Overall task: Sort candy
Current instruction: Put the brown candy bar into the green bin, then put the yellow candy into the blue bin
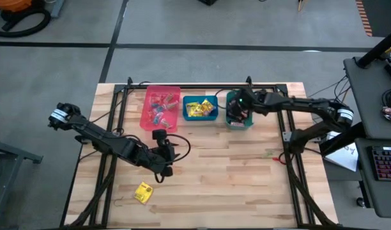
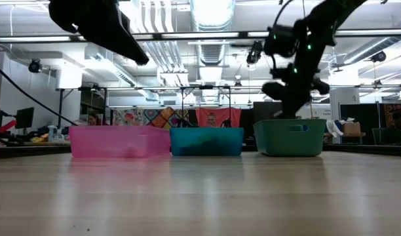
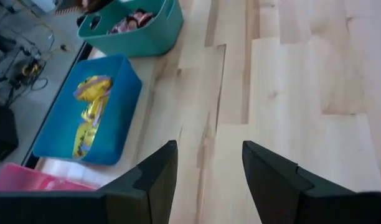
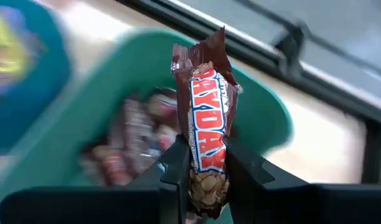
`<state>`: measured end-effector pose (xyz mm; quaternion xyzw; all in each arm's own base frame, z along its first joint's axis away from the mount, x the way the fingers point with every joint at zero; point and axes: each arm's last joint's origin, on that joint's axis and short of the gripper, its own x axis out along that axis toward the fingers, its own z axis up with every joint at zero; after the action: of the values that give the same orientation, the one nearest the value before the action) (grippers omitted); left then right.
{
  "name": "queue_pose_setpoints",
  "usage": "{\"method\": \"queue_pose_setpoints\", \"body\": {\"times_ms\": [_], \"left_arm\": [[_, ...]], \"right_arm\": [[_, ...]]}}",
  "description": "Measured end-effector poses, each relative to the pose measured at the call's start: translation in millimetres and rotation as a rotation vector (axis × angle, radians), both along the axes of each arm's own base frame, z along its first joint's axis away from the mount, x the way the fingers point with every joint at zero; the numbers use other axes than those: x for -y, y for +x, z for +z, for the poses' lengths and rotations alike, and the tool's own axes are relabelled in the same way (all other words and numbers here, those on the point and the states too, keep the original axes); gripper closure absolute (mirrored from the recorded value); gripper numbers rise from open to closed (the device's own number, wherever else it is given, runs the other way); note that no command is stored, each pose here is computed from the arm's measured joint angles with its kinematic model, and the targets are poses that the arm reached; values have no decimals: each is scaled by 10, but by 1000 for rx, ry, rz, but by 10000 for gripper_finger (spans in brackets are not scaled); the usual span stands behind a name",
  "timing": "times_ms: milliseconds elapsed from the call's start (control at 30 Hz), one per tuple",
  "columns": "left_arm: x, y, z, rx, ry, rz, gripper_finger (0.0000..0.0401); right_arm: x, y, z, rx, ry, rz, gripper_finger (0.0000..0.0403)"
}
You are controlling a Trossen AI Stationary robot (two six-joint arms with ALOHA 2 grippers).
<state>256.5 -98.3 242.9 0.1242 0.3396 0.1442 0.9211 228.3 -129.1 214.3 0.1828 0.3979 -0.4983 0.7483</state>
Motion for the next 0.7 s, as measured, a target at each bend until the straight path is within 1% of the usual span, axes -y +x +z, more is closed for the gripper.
{"method": "queue_pose_setpoints", "body": {"times_ms": [100,200,300,400,567,700], "left_arm": [[-10,-10,-22,-2,-18,22,237],[-12,-15,-29,-2,-28,33,237],[-13,-14,-30,-1,-31,36,237],[-13,-15,-30,-1,-32,38,237],[-13,-16,-31,3,-42,47,237],[-13,-17,-34,6,-54,57,237]], "right_arm": [[71,-80,-129,-11,31,-80,334],[82,-93,-208,-16,45,-114,332],[88,-93,-235,-21,32,-136,325],[90,-90,-242,-24,31,-137,307],[90,-90,-242,-24,31,-137,267],[89,-91,-240,-27,30,-133,249]]}}
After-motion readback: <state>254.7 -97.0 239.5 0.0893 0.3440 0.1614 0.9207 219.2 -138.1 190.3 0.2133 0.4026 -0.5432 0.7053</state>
